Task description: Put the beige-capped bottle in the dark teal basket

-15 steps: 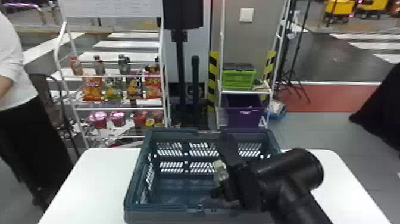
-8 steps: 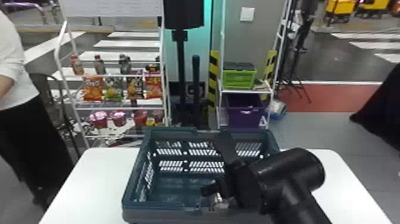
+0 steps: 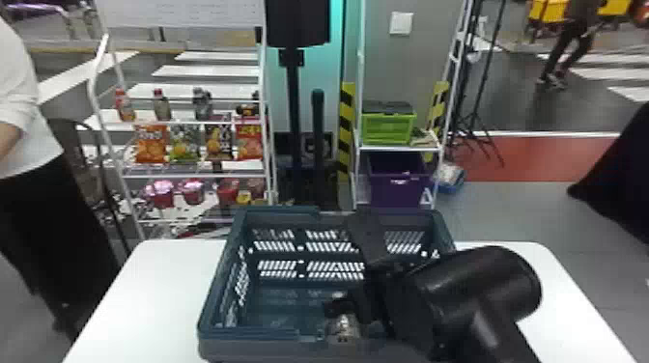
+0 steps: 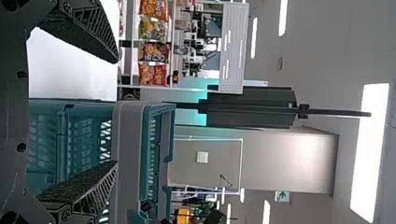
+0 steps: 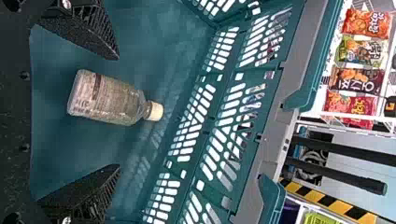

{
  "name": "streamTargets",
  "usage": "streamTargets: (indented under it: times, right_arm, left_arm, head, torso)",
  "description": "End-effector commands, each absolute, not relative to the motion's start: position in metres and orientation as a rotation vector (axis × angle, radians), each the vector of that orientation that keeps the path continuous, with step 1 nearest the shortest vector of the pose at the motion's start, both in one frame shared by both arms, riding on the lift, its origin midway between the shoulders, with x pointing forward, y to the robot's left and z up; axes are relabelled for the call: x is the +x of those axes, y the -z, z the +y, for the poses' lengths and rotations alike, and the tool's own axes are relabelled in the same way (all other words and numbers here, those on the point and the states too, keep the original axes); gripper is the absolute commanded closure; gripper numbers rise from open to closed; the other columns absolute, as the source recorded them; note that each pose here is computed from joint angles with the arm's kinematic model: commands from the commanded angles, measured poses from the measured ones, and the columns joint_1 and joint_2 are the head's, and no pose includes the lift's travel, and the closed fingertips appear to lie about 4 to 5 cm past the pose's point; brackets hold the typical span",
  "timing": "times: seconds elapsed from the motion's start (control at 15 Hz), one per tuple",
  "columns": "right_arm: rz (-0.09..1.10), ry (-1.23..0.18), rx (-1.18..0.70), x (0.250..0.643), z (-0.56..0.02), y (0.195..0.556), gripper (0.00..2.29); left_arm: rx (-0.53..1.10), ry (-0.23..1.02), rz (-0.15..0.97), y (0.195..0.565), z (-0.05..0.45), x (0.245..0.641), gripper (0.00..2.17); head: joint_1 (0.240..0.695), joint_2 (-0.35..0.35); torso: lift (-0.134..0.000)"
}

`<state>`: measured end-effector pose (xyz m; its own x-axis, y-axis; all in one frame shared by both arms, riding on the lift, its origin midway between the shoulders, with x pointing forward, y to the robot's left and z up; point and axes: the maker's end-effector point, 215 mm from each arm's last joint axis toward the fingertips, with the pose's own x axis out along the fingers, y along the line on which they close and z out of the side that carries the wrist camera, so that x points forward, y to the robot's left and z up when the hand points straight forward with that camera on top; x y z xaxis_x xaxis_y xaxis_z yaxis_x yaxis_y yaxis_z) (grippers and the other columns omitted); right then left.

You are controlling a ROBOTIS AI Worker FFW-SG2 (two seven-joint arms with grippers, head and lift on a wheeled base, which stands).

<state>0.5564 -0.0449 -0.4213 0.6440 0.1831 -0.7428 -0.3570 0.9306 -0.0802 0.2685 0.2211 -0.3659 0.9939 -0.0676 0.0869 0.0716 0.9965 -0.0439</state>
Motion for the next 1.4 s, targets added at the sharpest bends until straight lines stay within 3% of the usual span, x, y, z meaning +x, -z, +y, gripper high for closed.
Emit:
streamTargets:
  times: [0.0,0.67,1.07,1.33]
  right_arm:
    - [0.810,-0.314,-0.223,0.554,-0.043,0.419,0.06]
    - [0.604,-0.303,-0.161,0.553,-0.055,0.344,0.06]
    - [0.341,-0.183,-0.047,0.534,-0.153,0.299,0.05]
    - [0.152,-0.118,0.028,0.499,-0.209,0.283,0.05]
  left_arm:
    - [-0.047,0.070,-0.089,0.365,0.221,0.267,0.11]
    - [-0.052,0.059,-0.092,0.362,0.221,0.269,0.11]
    - [-0.057,0.055,-0.080,0.364,0.215,0.271,0.11]
    - [-0.068,0.055,-0.083,0.361,0.207,0.272,0.12]
  head:
    - [0.499,0.000]
    - [0.499,0.000]
    - [0.499,0.000]
    - [0.499,0.000]
  torso:
    - [0.000]
    - [0.000]
    - [0.000]
    - [0.000]
